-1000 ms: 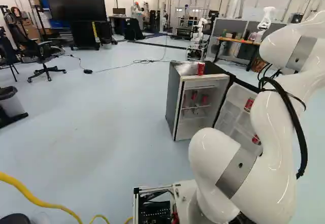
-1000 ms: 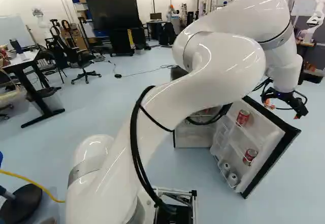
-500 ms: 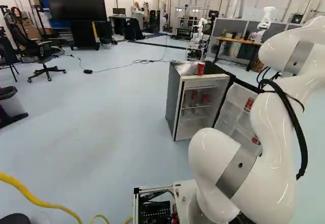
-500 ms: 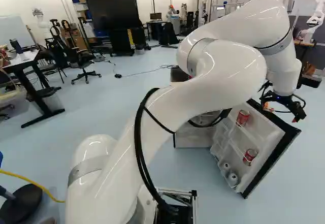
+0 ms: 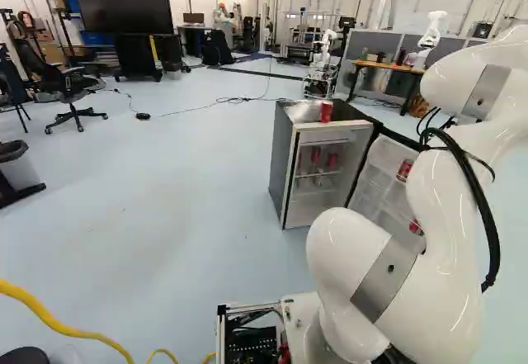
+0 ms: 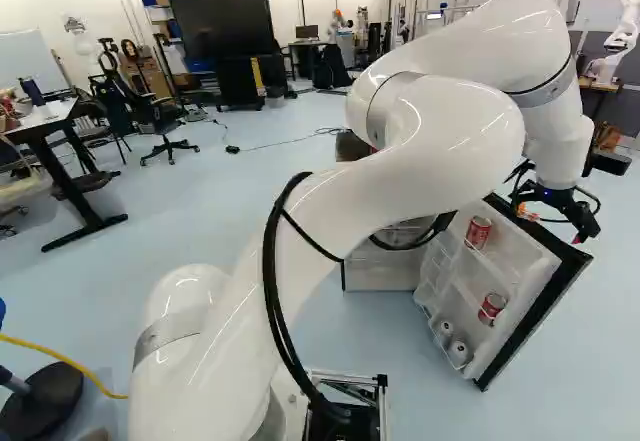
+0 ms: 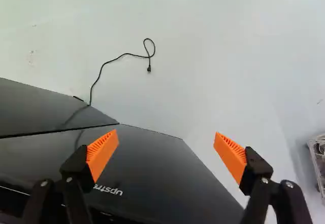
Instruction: Grab a drink from the fridge
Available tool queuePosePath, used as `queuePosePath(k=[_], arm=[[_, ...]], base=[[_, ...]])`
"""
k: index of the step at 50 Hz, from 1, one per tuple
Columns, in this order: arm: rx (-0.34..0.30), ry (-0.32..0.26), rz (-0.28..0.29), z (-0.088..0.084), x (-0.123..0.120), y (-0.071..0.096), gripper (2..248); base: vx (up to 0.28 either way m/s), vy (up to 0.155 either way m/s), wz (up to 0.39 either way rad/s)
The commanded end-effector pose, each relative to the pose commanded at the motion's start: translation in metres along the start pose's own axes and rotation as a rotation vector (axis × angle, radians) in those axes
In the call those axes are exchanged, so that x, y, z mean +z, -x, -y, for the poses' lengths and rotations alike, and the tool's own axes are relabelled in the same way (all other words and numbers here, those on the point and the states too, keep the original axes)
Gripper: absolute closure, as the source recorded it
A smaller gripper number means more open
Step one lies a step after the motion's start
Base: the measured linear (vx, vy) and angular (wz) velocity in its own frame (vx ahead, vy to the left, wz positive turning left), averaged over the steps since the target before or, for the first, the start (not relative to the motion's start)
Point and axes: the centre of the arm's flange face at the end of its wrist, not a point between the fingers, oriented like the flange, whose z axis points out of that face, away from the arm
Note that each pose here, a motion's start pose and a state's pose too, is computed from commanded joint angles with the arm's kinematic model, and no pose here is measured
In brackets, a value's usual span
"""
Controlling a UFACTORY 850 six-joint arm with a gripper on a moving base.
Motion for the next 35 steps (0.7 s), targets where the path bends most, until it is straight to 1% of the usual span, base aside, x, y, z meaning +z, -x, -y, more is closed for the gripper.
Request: queuePosePath(k=[18,35], arm=[[0.001,0.000,0.011,-0.001,-0.004,0.006,3],[0.000,-0.001,0.029,0.000,-0.011,0.016,3]], base=[[0.000,0.000,0.000],[0.000,0.000,0.000]])
